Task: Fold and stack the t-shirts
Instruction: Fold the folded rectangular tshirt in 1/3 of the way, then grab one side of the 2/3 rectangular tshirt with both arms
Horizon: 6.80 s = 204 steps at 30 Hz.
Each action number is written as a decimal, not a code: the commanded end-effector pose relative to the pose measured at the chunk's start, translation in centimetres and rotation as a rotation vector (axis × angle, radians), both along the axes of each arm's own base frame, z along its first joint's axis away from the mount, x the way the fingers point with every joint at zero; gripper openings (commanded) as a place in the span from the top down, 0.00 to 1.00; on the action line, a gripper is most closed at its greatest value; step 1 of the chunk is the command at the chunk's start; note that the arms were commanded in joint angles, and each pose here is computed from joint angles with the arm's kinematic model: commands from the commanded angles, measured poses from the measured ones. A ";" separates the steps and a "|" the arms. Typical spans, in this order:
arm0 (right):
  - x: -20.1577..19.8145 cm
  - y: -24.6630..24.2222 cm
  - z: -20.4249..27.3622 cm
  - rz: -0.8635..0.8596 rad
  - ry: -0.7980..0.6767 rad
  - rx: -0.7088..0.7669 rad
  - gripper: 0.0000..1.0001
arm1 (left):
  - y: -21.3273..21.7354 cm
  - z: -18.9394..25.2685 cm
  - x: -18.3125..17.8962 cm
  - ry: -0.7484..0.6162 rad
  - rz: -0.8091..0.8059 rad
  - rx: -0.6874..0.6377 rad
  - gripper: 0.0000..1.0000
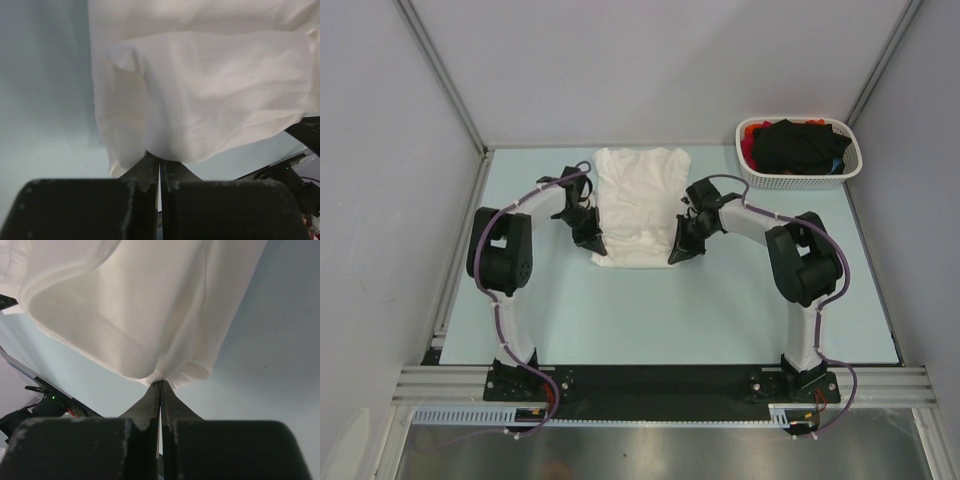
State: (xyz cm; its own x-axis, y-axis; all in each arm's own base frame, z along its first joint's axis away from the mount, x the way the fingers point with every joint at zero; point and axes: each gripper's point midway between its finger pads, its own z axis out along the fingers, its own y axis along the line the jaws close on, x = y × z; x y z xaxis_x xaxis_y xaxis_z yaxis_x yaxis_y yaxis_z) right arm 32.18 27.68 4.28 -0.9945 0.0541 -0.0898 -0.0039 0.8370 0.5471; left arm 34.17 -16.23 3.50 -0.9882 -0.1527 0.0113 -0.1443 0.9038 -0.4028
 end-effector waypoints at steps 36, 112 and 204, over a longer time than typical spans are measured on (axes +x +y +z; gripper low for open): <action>5.7 2.3 6.0 -0.017 -0.250 0.111 1.00 | -2.9 10.6 10.6 -0.371 0.043 -0.110 1.00; -0.2 -3.2 3.6 -0.193 0.032 0.306 0.14 | 3.1 0.9 -1.7 -0.098 0.161 -0.105 0.00; 2.5 -0.4 -2.3 -0.271 0.194 0.272 0.22 | 1.8 -3.0 -0.7 0.037 0.128 -0.091 1.00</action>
